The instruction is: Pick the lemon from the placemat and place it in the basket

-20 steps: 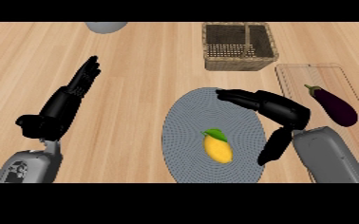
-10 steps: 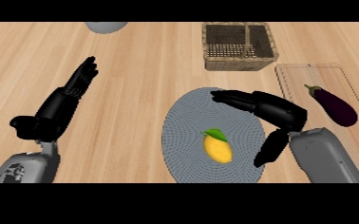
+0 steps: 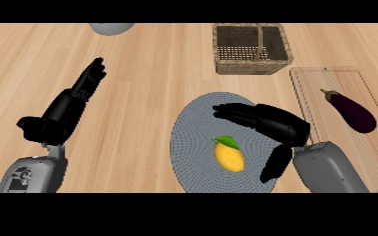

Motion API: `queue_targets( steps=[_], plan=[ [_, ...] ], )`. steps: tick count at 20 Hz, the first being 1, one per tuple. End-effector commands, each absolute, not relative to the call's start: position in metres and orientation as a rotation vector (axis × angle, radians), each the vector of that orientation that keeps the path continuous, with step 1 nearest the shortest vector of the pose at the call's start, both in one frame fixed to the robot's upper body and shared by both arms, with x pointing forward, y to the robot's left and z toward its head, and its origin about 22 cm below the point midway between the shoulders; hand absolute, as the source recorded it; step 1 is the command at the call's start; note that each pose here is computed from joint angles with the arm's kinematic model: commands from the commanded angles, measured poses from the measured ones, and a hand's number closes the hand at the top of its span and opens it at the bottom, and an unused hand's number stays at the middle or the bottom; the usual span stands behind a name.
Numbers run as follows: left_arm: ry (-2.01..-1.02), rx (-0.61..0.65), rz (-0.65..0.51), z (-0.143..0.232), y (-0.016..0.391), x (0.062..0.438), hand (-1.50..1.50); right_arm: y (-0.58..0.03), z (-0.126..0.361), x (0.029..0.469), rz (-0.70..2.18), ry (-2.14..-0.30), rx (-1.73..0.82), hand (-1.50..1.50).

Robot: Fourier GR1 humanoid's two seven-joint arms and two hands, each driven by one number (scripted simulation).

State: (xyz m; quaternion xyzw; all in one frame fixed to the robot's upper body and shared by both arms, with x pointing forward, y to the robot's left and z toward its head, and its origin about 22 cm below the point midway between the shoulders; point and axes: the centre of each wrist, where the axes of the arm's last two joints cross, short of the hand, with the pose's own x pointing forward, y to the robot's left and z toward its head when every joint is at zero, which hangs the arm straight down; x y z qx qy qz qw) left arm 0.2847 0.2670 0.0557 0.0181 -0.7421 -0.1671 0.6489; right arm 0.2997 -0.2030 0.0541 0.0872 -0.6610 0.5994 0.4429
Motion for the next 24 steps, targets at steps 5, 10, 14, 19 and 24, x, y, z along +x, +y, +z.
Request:
queue_targets(
  steps=[5,10,14,19,24],
  plan=[
    [-1.698,0.038,-0.393,0.074,0.259,0.276,0.0,-0.187,0.032,0.295,1.514,-1.606,0.207,-1.5],
    [-1.683,0.035,-0.375,0.049,0.261,0.277,0.0,-0.193,0.017,0.297,1.568,-1.547,0.166,-1.5],
    [-1.698,0.046,-0.389,0.067,0.277,0.29,0.0,-0.162,0.004,0.298,1.554,-1.539,0.187,-1.5],
    [-1.684,0.042,-0.382,0.053,0.257,0.263,0.0,-0.181,0.004,0.292,1.609,-1.512,0.246,-1.5],
    [-1.689,0.044,-0.4,0.038,0.264,0.267,0.0,-0.17,-0.008,0.295,1.753,-1.468,0.228,1.5]
  ],
)
